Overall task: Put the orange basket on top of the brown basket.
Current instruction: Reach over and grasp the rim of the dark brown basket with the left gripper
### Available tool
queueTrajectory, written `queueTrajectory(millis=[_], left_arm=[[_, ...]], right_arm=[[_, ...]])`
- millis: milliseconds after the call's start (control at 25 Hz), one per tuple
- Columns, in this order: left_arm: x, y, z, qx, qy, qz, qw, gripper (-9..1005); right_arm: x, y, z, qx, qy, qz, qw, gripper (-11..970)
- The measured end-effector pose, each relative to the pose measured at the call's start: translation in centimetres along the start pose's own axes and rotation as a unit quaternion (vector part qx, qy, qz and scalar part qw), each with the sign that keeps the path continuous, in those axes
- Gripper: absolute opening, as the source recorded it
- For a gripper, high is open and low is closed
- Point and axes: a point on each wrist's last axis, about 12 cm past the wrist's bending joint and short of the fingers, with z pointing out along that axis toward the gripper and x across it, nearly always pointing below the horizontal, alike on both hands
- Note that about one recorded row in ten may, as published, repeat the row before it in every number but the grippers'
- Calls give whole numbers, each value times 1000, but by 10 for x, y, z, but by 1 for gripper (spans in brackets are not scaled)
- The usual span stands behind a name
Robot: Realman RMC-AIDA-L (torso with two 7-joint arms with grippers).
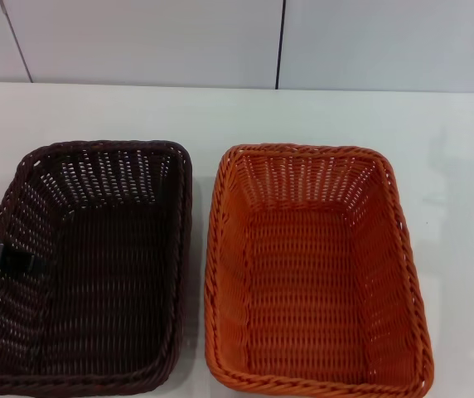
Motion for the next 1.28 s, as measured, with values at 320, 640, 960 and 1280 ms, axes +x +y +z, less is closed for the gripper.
queueTrajectory(millis=[320,640,960,1280], left_arm=[[-1,0,-2,-14,-5,21,1000,341],[-1,-4,2,-19,11,39,999,247],[-1,-2,-1,-15,11,53,998,227],[-7,10,-22,9,-16,76,997,215]], right_arm=[[-1,1,-2,3,1,6,1000,588],[-3,1,-5,4,2,14,1000,588],[-3,0,-7,3,2,13,1000,587],[-5,-3,-10,10,3,16,1000,587]])
